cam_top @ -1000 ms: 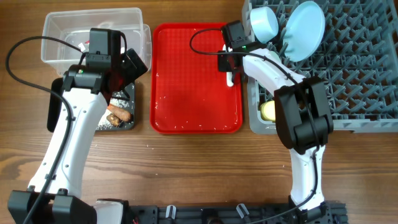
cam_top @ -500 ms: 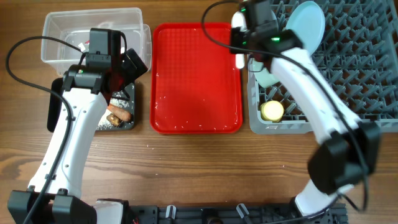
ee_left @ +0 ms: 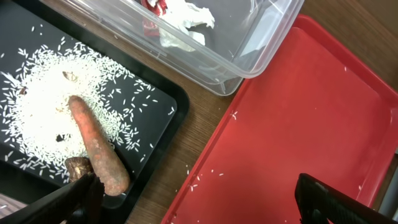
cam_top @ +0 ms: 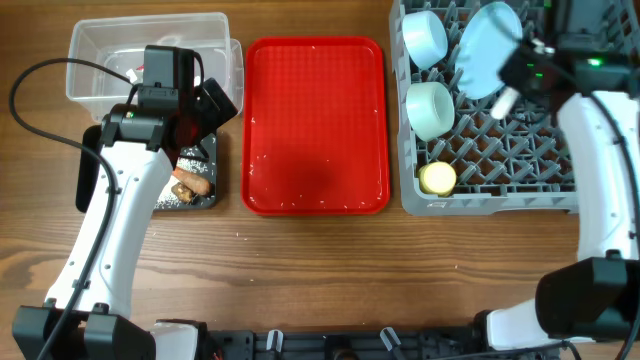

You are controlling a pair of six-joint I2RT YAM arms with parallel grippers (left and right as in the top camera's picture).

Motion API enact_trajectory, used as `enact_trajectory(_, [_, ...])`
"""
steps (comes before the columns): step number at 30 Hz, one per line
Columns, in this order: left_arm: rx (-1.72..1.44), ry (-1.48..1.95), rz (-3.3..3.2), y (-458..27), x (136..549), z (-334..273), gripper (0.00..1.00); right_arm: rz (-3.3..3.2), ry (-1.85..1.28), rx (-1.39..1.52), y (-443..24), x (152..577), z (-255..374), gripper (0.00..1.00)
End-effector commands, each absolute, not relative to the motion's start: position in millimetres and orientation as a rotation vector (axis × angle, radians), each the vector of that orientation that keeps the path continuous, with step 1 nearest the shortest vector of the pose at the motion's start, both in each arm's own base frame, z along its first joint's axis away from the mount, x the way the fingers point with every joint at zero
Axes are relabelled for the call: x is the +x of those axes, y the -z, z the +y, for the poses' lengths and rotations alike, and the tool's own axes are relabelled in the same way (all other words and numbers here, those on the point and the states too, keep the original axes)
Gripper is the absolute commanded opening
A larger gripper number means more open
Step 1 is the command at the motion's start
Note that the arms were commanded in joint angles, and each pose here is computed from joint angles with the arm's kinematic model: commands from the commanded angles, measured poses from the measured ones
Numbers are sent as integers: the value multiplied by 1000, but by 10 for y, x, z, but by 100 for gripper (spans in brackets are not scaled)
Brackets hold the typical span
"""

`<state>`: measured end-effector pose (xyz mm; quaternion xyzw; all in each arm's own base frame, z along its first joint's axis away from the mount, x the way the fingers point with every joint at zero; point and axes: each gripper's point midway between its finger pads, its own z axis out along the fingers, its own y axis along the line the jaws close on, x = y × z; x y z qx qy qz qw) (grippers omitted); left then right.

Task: Sort waste into correct bins and load items into the dishwasher rack
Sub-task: 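Lower the spoon into the rack slots and open the right gripper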

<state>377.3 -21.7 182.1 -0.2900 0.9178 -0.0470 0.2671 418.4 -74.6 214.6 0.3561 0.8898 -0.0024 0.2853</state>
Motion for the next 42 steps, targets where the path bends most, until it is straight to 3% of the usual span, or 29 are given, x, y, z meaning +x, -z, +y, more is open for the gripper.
enact_trajectory(1, [-756, 132, 2472, -1872, 3775, -222, 100, 2157, -63, 1532, -1855, 3963, -1014, 4])
enact_trajectory(6, [-757, 132, 2472, -1872, 3775, -222, 100, 1937, -135, 1962, -1415, 3771, -931, 4])
enact_trajectory(9, [-756, 132, 2472, -1872, 3775, -222, 100, 1913, -212, 2042, -1175, 3781, -798, 7])
enact_trajectory(12, [-756, 132, 2472, -1872, 3775, -222, 100, 1933, -273, 1996, -1020, 3877, -736, 13])
enact_trajectory(17, [-756, 132, 2472, -1872, 3775, -222, 100, 1957, -252, 1972, -894, 3899, -752, 13])
enact_trajectory(22, [-756, 132, 2472, -1872, 3775, -222, 100, 2046, -271, 1736, -985, 4112, -766, 13])
enact_trajectory(26, [-757, 132, 2472, -1872, 3775, -222, 100, 2065, -274, 1677, -1012, 4164, -755, 23])
enact_trajectory(38, [-756, 132, 2472, -1872, 3775, -222, 100, 2108, -268, 1619, -1004, 4177, -736, 26])
enact_trajectory(42, [-756, 132, 2472, -1872, 3775, -222, 100, 2214, -262, 1472, -1104, 4148, -679, 47])
